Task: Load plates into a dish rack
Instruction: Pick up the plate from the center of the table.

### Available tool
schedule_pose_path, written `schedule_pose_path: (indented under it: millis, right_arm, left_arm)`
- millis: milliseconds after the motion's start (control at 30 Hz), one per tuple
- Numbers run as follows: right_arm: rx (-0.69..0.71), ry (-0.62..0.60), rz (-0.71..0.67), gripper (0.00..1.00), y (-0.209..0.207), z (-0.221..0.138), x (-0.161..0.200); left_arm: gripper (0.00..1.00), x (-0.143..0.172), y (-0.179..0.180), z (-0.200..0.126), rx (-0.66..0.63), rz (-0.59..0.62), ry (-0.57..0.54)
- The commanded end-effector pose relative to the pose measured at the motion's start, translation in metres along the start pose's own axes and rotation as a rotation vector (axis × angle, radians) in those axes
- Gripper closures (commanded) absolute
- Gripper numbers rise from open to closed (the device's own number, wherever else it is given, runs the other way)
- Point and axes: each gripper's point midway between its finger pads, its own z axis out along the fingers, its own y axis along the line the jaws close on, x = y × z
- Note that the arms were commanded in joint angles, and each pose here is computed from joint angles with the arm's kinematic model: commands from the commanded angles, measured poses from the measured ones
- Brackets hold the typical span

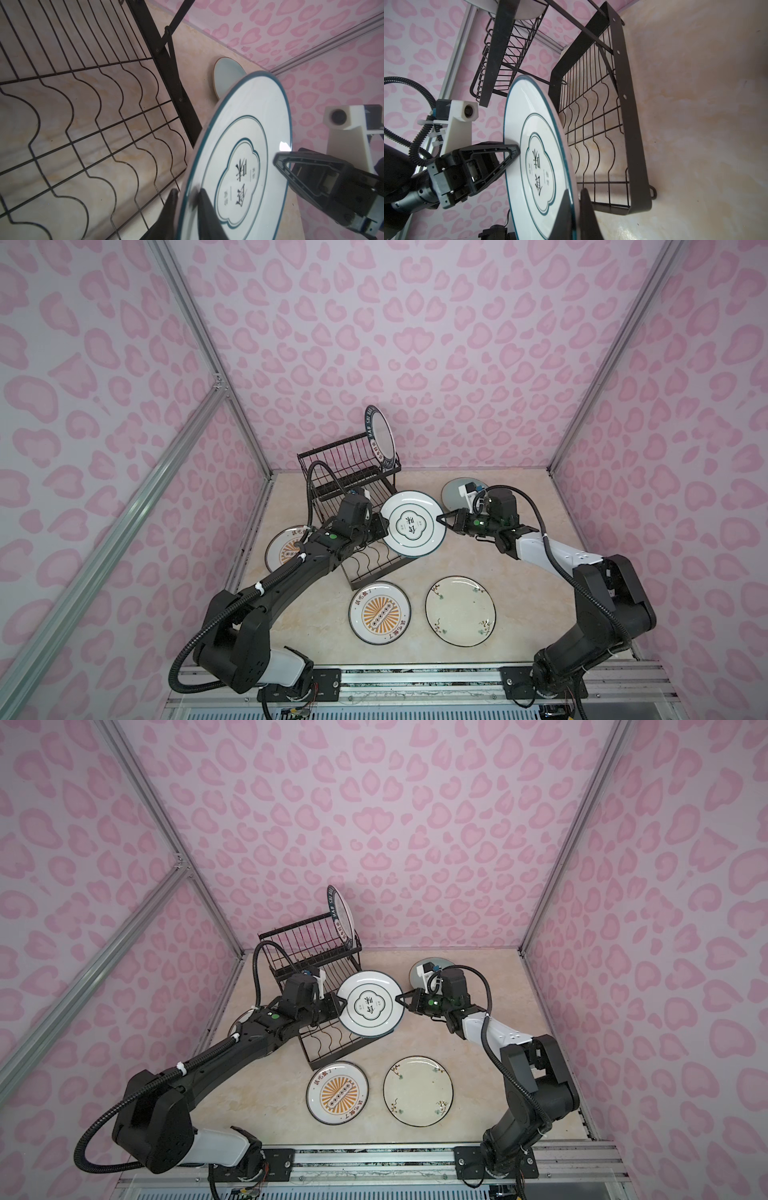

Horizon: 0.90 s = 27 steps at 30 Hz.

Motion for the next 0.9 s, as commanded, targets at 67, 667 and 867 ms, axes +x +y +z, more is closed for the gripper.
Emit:
schedule_pose_path:
  millis: [67, 667, 867]
  right_arm:
    - [-0.057, 0.001, -0.047, 1.00, 0.017, 0.005, -0.003]
    - [-0.061, -0.009, -0.066, 0.94, 0.027, 0.005, -0.004]
    - [-0.069, -0.006, -0.065, 0.89, 0.030, 0.008, -0.003]
  left_arm:
    - [0.96, -0.002, -0.011, -0.004, 0.045, 0.036, -0.003]
    - [0.96, -0.004, -0.006, -0.011, 0.029, 0.047, -0.035]
    - [0.97, -0.009, -0.008, -0.017, 0.040, 0.045, -0.073]
